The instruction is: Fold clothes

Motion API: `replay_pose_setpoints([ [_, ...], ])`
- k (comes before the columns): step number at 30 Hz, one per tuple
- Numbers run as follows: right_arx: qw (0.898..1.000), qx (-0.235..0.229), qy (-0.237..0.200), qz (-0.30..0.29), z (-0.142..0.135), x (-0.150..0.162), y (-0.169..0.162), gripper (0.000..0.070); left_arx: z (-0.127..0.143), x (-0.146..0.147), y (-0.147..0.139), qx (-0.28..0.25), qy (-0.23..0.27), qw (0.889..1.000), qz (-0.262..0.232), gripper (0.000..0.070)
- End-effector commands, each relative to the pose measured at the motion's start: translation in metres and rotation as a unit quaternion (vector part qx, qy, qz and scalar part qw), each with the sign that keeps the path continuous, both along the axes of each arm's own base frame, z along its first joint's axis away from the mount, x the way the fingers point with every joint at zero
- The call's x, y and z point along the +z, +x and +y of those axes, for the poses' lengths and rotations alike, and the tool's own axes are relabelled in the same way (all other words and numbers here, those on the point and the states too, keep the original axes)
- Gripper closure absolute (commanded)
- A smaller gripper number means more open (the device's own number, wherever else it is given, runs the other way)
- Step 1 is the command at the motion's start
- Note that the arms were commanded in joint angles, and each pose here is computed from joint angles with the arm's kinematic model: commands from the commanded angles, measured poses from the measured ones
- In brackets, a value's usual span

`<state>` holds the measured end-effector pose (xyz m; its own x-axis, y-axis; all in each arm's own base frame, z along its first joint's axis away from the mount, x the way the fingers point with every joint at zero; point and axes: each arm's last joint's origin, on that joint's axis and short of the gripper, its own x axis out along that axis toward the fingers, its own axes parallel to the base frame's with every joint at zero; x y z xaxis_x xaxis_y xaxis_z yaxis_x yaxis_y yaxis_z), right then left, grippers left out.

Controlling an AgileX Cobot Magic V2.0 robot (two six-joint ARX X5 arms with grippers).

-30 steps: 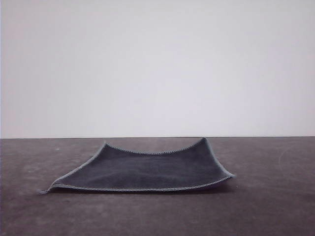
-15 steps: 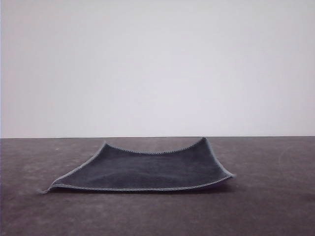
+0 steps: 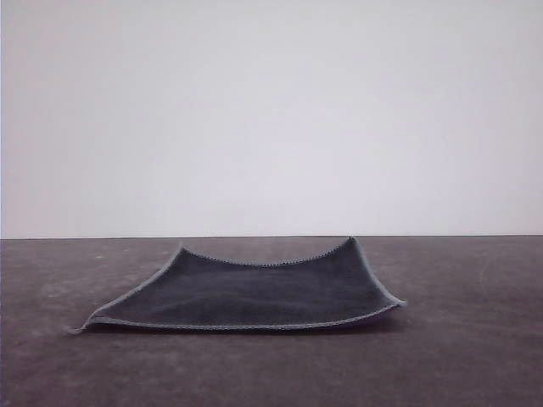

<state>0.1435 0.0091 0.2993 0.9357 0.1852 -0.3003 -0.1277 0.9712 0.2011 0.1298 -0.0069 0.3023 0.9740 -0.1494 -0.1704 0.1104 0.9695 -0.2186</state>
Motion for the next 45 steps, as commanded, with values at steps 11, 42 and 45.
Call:
replay_pose_setpoints([
  [11,0.983,0.169,0.017,0.066,0.016,0.008,0.085,0.0696,-0.013,0.019,0.104,-0.132,0.006,0.983,0.130,0.0688],
  [42,0.969,0.204,0.046,0.130,0.019,-0.012,0.096,0.0247,-0.027,-0.014,0.127,-0.256,-0.052,0.942,0.210,0.0346],
  [45,0.965,0.211,0.051,0.148,0.022,-0.019,0.101,0.0247,-0.031,-0.019,0.132,-0.259,-0.061,0.939,0.218,0.0346],
])
